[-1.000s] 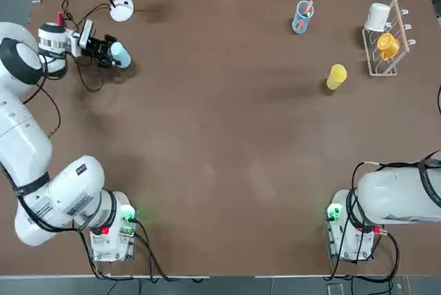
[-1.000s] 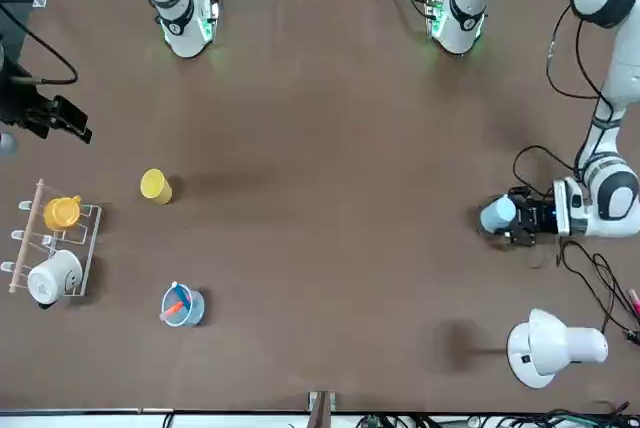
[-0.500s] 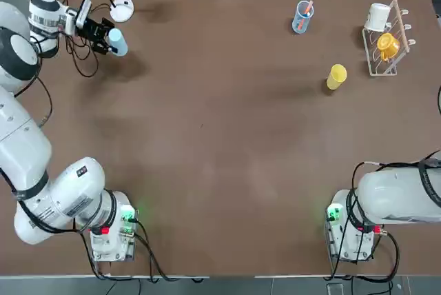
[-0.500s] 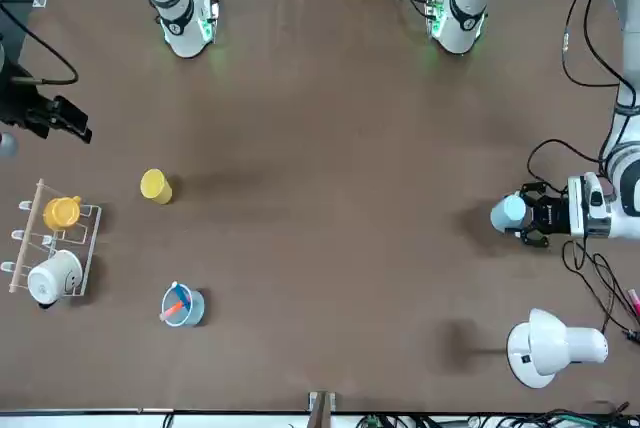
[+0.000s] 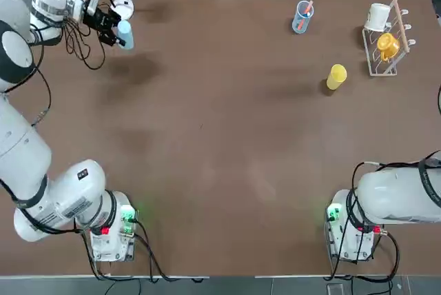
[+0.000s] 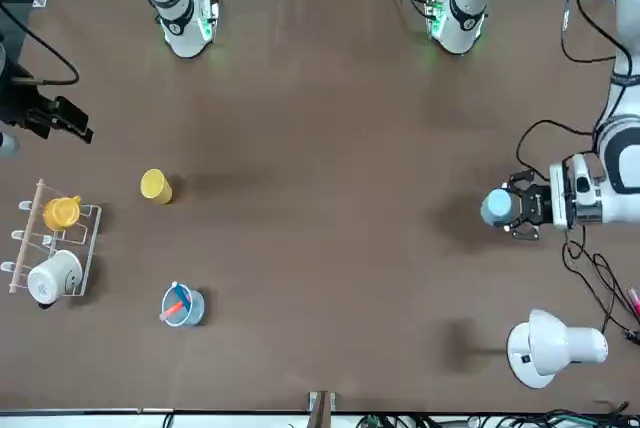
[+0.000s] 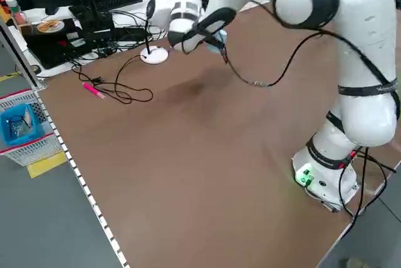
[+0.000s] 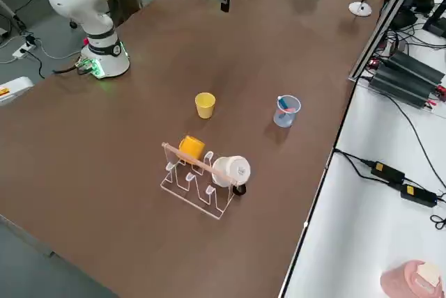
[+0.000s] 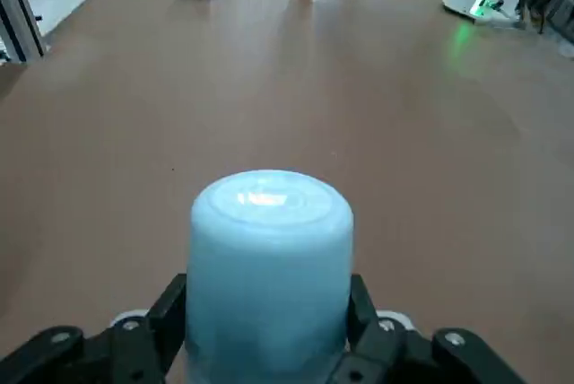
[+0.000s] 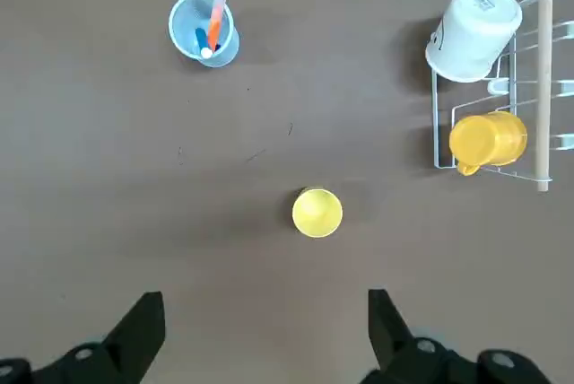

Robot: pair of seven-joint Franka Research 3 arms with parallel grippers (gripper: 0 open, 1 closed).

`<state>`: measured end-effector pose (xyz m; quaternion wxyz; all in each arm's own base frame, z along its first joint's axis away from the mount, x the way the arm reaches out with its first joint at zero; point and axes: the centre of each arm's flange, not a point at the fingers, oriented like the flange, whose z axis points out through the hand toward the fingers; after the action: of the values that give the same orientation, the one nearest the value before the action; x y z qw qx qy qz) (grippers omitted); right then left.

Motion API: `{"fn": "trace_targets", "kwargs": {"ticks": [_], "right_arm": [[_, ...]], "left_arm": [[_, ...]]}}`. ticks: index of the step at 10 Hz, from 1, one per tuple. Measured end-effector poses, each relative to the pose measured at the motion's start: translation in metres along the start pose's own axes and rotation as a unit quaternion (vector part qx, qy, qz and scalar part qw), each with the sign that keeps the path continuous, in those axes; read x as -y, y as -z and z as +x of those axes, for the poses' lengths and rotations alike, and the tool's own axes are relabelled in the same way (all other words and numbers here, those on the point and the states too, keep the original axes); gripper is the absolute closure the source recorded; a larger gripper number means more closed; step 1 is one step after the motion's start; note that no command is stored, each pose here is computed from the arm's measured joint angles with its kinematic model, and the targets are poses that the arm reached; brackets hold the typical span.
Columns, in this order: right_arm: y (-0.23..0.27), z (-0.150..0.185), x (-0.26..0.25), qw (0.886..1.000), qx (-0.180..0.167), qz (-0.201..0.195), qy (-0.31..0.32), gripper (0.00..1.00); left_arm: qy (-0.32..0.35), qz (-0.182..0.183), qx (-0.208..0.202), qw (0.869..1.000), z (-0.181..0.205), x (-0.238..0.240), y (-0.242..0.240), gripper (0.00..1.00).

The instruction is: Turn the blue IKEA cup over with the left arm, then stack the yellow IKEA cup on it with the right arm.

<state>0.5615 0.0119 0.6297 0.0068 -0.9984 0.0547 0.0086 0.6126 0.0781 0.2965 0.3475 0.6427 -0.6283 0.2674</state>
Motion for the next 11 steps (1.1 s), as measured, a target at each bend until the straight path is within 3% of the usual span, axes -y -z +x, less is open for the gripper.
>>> {"fn": "trace_targets", "kwargs": {"ticks": [2,4,6,9,10,11], "right_arm": [[0.0,0.0,0.0,1.0,0.0,0.0,0.0,0.0],[0.0,0.0,0.0,1.0,0.0,0.0,0.0,0.0],[0.0,0.0,0.0,1.0,0.0,0.0,0.0,0.0],[0.0,0.0,0.0,1.0,0.0,0.0,0.0,0.0],[0.0,0.0,0.0,1.0,0.0,0.0,0.0,0.0],[0.0,0.0,-0.001,1.0,0.0,0.0,-0.001,0.0]], "left_arm": [[0.0,0.016,0.055,0.998,0.05,-0.001,-0.007,0.28],[-0.017,0.047,0.141,0.989,0.104,0.009,-0.026,0.28],[-0.072,0.073,0.235,0.967,0.158,0.015,-0.059,0.28],[-0.106,0.093,0.317,0.938,0.227,0.007,-0.136,0.28],[-0.131,0.089,0.343,0.926,0.249,-0.001,-0.163,0.28],[-0.165,0.088,0.38,0.906,0.269,-0.01,-0.186,0.28]]}}
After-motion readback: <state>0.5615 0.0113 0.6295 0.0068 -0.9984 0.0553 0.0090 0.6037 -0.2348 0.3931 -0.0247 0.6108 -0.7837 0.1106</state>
